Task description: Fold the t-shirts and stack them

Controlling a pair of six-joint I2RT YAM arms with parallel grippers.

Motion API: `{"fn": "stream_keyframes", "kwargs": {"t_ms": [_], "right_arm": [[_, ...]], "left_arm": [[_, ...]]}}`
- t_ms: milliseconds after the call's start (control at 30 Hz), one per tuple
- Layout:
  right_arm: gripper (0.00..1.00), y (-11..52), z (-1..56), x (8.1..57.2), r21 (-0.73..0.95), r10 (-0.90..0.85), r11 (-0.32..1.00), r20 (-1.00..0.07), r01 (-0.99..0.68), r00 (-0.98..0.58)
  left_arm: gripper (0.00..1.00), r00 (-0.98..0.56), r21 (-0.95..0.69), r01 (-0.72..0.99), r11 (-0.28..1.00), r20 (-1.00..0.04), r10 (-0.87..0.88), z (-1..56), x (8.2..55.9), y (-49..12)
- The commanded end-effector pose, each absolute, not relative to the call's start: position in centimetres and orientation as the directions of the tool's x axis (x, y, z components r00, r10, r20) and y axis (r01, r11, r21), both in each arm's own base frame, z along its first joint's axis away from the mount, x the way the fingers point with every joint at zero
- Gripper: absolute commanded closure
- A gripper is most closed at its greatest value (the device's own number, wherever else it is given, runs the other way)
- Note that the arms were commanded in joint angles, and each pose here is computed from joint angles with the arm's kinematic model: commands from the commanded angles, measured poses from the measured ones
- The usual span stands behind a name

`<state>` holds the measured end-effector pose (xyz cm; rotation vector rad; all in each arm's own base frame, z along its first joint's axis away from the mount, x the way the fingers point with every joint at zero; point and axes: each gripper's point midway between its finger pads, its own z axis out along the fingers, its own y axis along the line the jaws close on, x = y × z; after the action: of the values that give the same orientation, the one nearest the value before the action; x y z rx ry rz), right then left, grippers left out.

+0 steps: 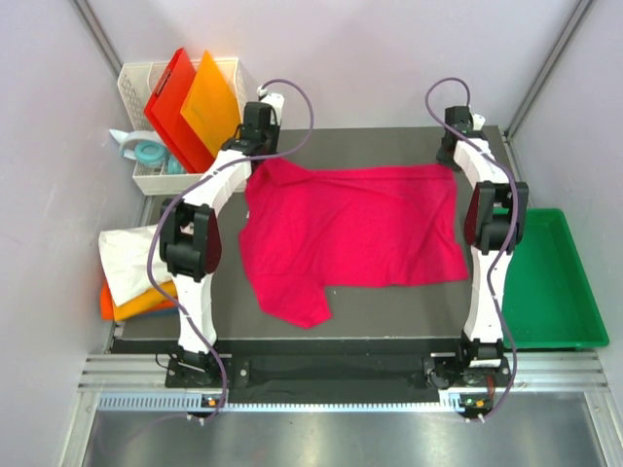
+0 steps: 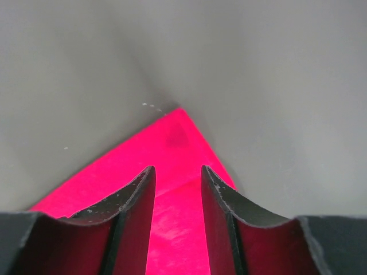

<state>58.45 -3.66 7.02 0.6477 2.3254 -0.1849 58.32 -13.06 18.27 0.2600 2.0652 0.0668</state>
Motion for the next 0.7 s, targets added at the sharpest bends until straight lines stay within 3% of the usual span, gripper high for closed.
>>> {"fn": "stream_keyframes", "kwargs": {"t_ms": [0, 667], "right_arm": [[0.63, -5.7, 8.6, 58.8, 0.072, 0.434, 0.836, -0.693, 0.543, -0.576], [0.62, -5.8, 6.2, 57.9, 0.067, 0.451, 0.836, -0.649, 0.544, -0.613]], "left_arm": [[1.00, -0.425, 0.153, 0.146, 0.977, -0.883, 0.201, 19.7, 59.4, -13.5], [1.00, -0.433, 0.143, 0.152, 0.978, -0.880, 0.196, 19.1, 59.5, -13.7]]}}
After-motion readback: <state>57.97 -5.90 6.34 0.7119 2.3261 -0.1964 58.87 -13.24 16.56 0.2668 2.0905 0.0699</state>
